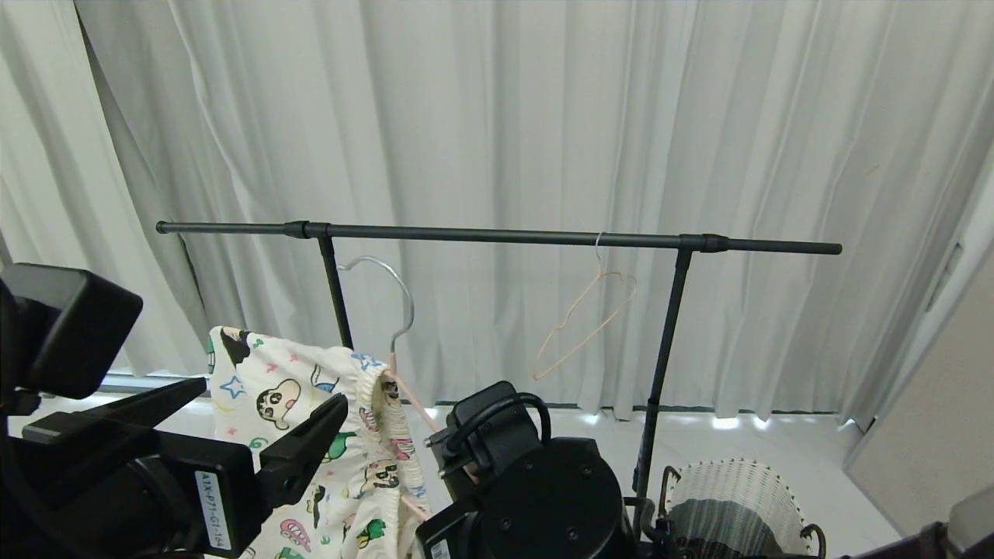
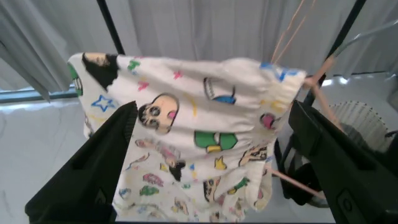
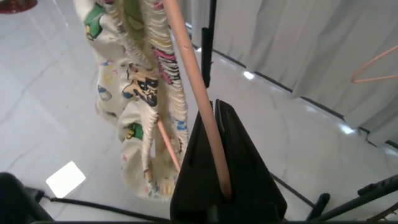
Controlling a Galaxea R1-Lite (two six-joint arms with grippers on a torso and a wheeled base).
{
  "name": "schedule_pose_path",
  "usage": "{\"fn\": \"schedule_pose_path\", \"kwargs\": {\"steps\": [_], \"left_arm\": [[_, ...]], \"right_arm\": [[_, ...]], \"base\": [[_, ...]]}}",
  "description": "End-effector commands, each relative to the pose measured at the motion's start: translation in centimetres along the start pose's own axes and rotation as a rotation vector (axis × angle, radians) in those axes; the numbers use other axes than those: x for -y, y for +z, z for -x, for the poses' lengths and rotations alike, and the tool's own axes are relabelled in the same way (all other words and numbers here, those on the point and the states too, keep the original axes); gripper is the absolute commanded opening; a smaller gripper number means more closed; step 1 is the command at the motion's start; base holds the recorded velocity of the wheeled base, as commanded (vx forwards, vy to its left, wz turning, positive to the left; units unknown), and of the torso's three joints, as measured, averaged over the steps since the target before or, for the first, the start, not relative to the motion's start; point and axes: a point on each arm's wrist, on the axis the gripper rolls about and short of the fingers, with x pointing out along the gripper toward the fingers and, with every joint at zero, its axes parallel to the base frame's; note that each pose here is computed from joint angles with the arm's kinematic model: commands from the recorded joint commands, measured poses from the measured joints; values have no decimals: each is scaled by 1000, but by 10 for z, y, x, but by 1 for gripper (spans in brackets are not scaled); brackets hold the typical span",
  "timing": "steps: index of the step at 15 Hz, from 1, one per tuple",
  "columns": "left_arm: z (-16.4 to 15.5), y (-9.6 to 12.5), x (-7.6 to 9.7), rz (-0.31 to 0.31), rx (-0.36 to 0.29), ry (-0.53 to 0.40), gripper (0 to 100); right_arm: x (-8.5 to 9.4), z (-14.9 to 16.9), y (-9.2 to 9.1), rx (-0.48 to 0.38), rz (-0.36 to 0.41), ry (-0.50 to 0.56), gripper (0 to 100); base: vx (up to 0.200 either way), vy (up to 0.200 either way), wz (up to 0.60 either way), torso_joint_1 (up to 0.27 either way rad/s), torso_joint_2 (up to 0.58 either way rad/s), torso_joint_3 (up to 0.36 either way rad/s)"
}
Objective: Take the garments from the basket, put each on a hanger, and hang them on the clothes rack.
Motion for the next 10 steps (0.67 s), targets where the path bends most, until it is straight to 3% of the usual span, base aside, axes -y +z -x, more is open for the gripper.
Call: {"fn": "schedule_pose_path", "kwargs": {"steps": [1,4,6,8,10], "left_arm": [[5,-3,-7,11,8,-1,100],[11,-14,-18,-32,10,-3,100],[26,-33,-41,-138,39,-34,100],[45,-50,-63,-192,102,-180,100],[57,-65,-80,-295,172,-334,100]], "right_arm": [[5,5,10,24,-16,-6,0],[12,12,16,39,-15,-30,0],[27,33,3,-10,35,-50,0],[42,54,-10,-58,96,-52,0],[48,70,-17,-78,118,-32,0]], "base": [[0,0,0,0,0,0],[0,0,0,0,0,0],[0,0,0,0,0,0],[0,0,0,0,0,0],[0,0,0,0,0,0]]}}
